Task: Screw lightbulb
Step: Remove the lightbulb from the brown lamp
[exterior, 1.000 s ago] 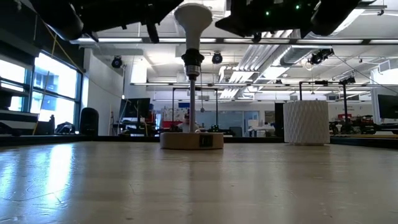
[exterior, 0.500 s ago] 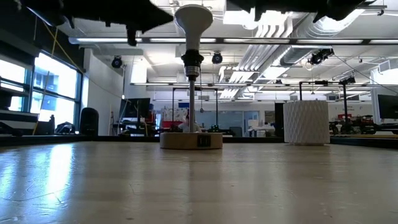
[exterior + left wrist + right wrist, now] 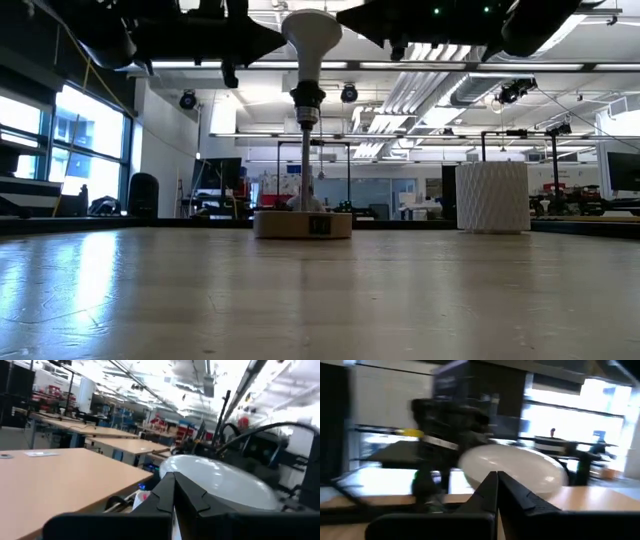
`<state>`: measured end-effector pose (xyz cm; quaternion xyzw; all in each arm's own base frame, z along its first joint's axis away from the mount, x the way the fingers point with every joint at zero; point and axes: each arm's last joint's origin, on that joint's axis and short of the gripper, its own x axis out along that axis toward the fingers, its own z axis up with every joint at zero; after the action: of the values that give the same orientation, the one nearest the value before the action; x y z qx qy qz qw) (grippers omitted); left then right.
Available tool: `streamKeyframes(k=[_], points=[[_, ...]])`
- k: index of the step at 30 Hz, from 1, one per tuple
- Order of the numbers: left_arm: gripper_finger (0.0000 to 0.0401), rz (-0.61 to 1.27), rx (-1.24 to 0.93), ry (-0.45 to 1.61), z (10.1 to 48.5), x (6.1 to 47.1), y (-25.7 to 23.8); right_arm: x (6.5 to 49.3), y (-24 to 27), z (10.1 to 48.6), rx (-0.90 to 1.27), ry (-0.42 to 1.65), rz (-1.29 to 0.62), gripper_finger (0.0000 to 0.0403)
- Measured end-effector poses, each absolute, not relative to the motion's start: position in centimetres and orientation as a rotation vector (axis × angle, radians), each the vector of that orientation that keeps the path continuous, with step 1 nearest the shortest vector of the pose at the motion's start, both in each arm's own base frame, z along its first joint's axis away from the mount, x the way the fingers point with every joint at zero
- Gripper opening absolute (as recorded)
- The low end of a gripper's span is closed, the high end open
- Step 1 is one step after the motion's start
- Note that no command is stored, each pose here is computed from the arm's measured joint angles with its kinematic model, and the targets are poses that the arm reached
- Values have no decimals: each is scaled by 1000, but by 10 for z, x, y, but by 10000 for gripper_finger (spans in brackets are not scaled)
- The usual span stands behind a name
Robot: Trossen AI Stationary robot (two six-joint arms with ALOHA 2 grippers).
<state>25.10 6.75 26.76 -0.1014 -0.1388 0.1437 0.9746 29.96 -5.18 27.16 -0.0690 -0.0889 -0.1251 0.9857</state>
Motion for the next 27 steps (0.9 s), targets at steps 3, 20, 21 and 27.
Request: streamKeyframes(k=[3, 20, 21, 27], points=[[0, 221, -255, -297, 270, 252, 56, 296, -64, 272, -96, -181, -396, 0], [0, 104, -238, -236, 273, 254, 10, 290, -68, 281, -127, -190, -398, 0], [0, 112, -239, -219, 273, 252, 9, 289, -67, 283, -138, -195, -366, 0], [0, 332, -232, -61, 269, 236, 12, 289, -62, 284, -140, -215, -130, 0]])
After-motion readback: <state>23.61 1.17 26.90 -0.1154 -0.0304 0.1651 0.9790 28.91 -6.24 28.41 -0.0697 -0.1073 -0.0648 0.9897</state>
